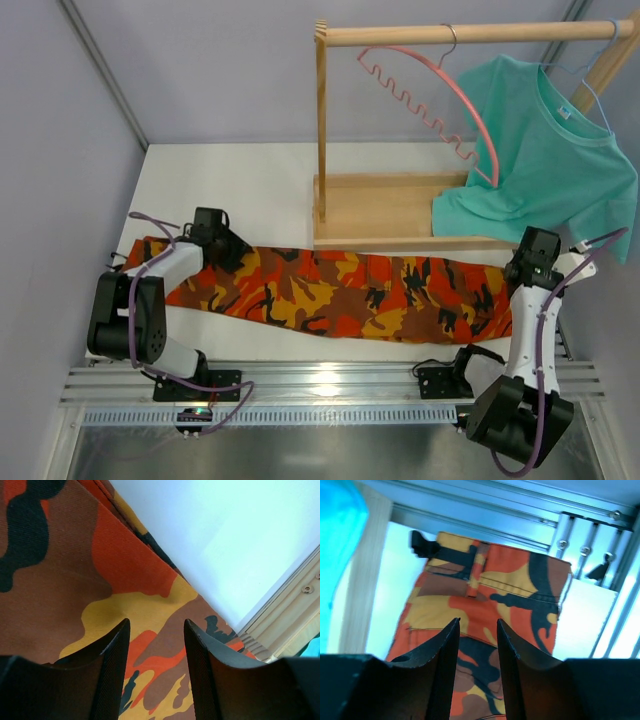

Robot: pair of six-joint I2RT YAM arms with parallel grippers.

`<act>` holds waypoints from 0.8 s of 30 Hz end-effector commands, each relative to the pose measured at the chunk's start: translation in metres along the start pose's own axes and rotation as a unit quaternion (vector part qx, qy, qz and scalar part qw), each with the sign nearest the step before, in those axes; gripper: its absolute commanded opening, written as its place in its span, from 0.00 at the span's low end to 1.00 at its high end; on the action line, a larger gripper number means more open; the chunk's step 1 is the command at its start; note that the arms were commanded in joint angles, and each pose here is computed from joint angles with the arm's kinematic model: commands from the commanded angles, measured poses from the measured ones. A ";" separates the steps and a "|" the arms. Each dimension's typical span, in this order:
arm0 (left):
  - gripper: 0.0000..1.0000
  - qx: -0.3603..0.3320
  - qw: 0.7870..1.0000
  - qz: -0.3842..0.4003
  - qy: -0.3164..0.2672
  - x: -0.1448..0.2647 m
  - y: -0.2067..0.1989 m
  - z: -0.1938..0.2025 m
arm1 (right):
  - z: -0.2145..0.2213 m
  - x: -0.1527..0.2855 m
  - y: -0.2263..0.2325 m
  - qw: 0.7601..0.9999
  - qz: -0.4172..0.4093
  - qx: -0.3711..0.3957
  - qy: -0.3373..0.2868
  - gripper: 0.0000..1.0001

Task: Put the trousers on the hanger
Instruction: Fold the trousers

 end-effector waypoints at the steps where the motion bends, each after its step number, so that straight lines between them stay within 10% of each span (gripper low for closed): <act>1: 0.48 -0.015 1.000 0.009 -0.004 0.009 -0.006 -0.002 | 0.011 -0.008 -0.019 0.998 0.058 0.000 0.008 0.39; 11: 0.58 -0.029 0.997 0.064 -0.030 0.036 -0.014 -0.017 | 0.035 -0.062 -0.039 0.986 0.127 -0.066 0.091 0.39; 24: 0.61 0.136 0.987 0.016 -0.086 0.050 0.052 -0.107 | 0.024 -0.086 -0.052 0.980 0.151 -0.072 0.107 0.38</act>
Point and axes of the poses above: each gripper's point midway between its finger pads, its own x axis back along the fingers, its own y axis along the line the jaws close on, z = x × y, the point moved 9 cm from there along x, back along the fingers, and after that the axes turned 6 degrees about x, right-handed, at the moved point
